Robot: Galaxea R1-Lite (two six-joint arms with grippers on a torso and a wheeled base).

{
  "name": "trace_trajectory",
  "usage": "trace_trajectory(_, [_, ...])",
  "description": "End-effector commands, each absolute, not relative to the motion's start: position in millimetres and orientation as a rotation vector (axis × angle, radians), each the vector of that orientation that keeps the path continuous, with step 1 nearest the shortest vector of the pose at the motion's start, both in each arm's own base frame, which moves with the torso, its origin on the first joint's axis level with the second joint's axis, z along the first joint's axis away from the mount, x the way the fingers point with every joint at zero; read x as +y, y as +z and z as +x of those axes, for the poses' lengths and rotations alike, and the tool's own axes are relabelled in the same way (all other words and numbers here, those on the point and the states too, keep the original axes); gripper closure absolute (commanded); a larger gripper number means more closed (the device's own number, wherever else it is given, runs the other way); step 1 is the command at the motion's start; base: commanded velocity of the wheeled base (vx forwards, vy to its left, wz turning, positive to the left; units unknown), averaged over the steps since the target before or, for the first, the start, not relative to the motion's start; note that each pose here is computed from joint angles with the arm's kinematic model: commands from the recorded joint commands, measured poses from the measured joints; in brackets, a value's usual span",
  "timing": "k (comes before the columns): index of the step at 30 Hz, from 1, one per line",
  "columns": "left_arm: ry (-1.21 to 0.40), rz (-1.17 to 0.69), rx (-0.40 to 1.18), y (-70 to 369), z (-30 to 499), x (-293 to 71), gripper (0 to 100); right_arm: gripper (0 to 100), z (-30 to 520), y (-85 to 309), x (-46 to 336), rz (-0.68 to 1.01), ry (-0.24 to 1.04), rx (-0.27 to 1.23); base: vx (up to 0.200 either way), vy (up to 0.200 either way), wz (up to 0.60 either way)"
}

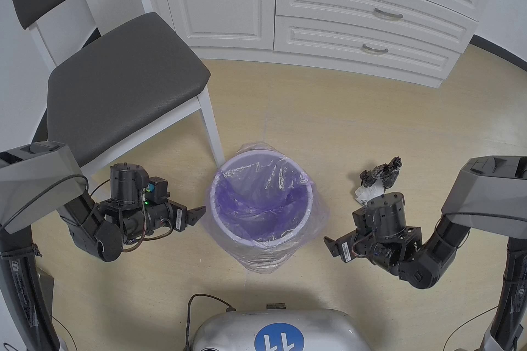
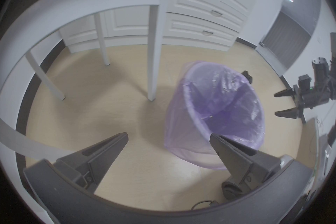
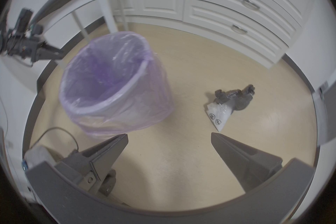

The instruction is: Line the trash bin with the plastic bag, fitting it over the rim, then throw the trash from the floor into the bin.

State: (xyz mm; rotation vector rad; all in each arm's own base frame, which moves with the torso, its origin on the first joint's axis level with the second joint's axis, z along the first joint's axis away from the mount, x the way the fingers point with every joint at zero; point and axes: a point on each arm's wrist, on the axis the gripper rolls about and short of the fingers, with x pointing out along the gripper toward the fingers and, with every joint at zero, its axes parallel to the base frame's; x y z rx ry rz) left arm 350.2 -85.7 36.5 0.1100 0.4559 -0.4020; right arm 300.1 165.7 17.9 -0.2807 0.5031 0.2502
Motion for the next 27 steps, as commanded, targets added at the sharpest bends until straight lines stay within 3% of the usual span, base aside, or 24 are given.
trace_trajectory(1, [-0.514, 0.155, 0.46, 30, 329, -88, 0, 0, 279, -11, 171, -0.364, 0.338, 0.544, 0.0, 0.0, 0.0])
trace_trajectory(15, [-0.633, 0.223, 0.56, -11, 322, -97, 0, 0, 312, -59, 175, -0.338, 0.309, 0.573, 0.0, 0.0, 0.0])
trace_trajectory(27, [-0.611, 0.235, 0.538, -41, 337, -97, 0, 0, 345, -67, 168, -0.246, 0.232, 0.555, 0.0, 0.0, 0.0])
